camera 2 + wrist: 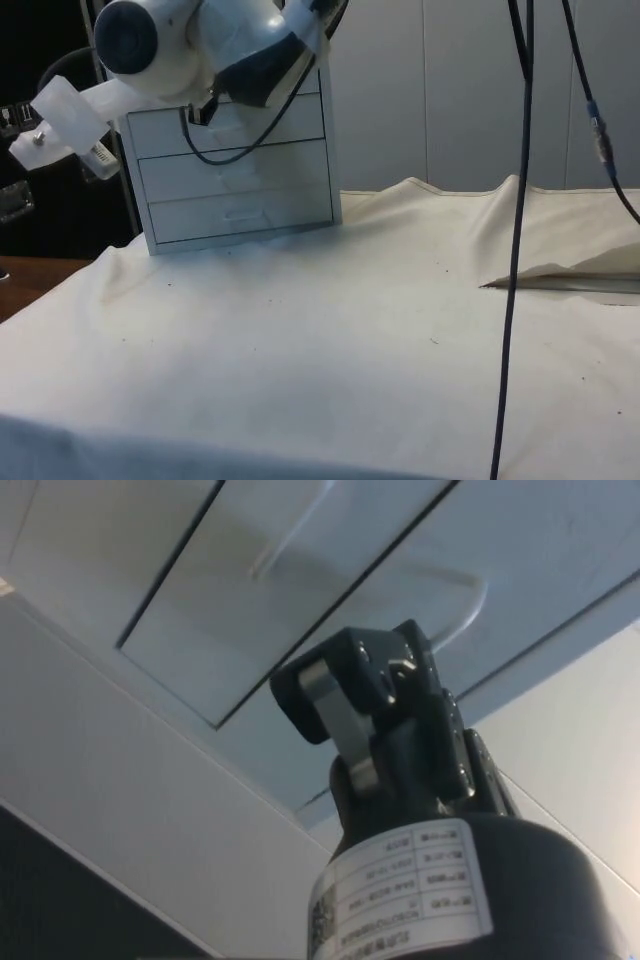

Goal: Open the drawer, then close it.

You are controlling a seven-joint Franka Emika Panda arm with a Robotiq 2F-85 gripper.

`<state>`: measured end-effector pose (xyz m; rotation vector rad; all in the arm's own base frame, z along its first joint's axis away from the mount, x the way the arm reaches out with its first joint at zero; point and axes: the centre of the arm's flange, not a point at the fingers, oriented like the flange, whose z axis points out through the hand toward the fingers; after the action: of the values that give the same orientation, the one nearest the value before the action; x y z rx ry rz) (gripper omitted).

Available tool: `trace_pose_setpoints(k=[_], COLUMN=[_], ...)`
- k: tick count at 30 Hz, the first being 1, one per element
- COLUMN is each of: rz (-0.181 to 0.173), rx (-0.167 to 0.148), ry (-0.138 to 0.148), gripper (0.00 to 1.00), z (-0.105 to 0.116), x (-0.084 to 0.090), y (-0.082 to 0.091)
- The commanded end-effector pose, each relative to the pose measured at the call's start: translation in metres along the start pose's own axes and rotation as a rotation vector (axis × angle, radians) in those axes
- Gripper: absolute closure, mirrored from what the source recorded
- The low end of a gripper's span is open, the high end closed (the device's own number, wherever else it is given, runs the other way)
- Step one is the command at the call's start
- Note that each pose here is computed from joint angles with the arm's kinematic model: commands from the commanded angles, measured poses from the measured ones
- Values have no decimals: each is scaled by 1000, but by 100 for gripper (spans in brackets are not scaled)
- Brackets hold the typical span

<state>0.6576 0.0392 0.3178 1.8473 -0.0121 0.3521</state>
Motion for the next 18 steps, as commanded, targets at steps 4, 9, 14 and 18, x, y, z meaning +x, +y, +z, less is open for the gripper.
trace_pose_setpoints(k=[4, 9, 14, 18], rz=[2, 9, 15, 22], rx=[1, -9, -17, -25], ry=[-5, -13, -20, -26], gripper=[100, 100, 100, 100], z=[-9, -24, -37, -50], x=[-3, -4, -6, -8], y=[3, 6, 9, 12])
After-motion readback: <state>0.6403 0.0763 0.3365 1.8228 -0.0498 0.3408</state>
